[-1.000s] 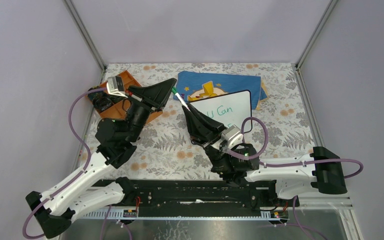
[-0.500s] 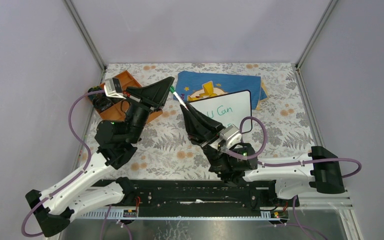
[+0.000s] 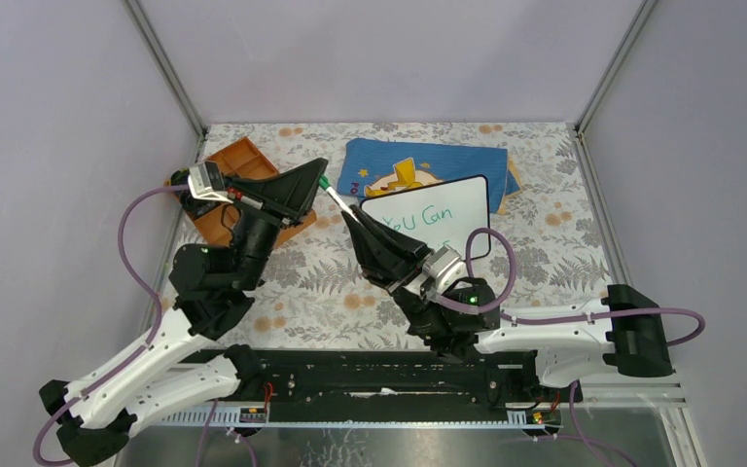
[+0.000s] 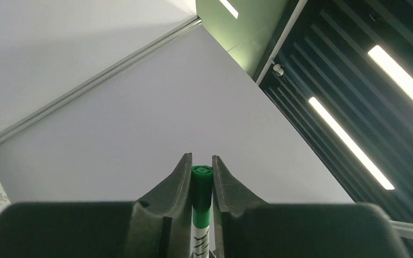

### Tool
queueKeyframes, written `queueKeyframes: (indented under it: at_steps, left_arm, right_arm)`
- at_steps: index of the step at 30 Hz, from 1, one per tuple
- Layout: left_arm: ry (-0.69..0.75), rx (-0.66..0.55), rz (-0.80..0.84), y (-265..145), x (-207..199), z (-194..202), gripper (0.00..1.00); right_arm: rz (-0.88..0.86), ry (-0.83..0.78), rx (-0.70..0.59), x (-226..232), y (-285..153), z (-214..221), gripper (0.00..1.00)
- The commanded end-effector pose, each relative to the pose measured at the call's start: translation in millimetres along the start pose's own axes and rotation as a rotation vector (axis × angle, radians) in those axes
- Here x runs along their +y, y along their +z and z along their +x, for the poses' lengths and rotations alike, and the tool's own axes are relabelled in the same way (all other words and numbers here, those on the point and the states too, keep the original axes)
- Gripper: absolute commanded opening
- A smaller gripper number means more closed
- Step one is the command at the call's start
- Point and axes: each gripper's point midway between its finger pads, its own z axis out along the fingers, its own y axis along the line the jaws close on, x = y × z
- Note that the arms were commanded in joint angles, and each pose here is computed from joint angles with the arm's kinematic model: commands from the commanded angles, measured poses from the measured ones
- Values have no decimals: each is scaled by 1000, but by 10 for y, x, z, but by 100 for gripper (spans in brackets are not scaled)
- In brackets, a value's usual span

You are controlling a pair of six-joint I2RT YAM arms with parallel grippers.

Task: Write a sentence on the whiteboard
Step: Close the whiteboard marker at the center of the board.

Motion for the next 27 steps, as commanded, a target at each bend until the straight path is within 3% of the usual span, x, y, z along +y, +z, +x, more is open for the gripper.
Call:
queueKeyframes:
  at_steps: [1,16,21,27]
  left_arm:
    - [10,283,-31,-257,178,611,25]
    - [101,158,-45,-239,52,260,85]
    - [165,107,-45,-182,-61,99,87]
    - [188,94,-39,-141,-110,61,78]
  right_arm:
    - [103,2,-20,-318,84,-149,0]
    - [20,57,-2,-252,-17,-200,0]
    - [-28,80,8,-193,-58,-217,0]
    - [-65,103,7,-151,-89,-252,0]
